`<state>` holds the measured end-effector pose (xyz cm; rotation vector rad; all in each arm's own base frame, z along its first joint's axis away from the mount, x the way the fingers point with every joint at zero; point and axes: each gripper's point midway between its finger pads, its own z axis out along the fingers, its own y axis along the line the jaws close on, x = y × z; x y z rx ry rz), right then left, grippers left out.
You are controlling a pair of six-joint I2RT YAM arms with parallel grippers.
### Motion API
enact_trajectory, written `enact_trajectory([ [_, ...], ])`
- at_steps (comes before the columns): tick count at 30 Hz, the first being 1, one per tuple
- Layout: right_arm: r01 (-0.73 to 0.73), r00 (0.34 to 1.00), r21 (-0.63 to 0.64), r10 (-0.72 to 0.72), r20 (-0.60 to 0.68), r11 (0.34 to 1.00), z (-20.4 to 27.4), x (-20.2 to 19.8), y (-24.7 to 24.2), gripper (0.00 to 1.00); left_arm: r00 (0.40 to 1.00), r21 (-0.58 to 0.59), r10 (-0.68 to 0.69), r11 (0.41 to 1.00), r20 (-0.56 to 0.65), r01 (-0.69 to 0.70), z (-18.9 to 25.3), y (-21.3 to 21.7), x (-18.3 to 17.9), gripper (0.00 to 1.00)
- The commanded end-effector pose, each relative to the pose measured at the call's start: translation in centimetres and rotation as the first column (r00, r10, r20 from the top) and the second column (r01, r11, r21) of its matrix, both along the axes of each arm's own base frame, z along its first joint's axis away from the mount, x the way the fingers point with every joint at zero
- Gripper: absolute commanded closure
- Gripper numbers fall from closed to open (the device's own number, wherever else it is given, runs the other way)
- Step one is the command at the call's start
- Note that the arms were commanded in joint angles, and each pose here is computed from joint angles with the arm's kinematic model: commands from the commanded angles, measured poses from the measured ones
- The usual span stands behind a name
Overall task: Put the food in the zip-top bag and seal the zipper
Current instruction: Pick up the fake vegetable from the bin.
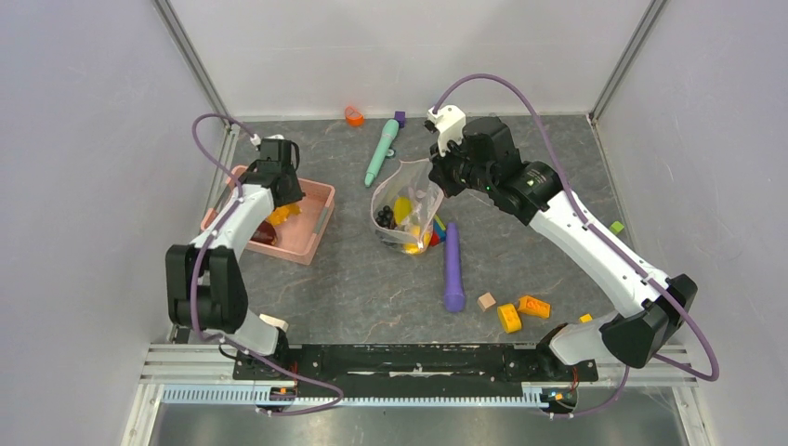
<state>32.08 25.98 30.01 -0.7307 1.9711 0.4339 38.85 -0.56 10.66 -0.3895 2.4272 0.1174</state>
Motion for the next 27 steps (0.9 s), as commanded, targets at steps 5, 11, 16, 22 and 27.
enact_trajectory([
  [5, 0.013, 0.996, 0.047, -0.017, 0.085, 0.999, 2.7, 0.2, -0.3, 1.00, 0.985, -0.057, 0.061, 0.997, 0.160, -0.053, 5.7, -0.1, -0.9, 0.98],
  [11, 0.010, 0.996, 0.053, -0.015, 0.085, 0.999, 2.7, 0.1, -0.3, 1.00, 0.947, -0.154, 0.033, 0.988, 0.321, 0.018, 11.6, -1.8, -1.4, 0.98],
  [16, 0.002, 0.997, 0.065, -0.008, 0.082, 0.998, 2.7, -0.2, -0.2, 1.00, 0.880, -0.278, -0.059, 0.937, 0.472, 0.212, 17.0, -5.5, -2.5, 0.98],
  [22, -0.008, 0.997, 0.082, 0.001, 0.082, 0.997, 2.9, -0.3, 0.1, 1.00, 0.728, -0.361, -0.178, 0.776, 0.662, 0.517, 24.1, -10.7, -5.7, 0.98],
  [27, -0.021, 0.997, 0.098, 0.013, 0.081, 0.995, 3.0, -0.3, 0.5, 1.00, 0.523, -0.352, -0.260, 0.496, 0.812, 0.793, 30.4, -15.6, -10.5, 0.98],
])
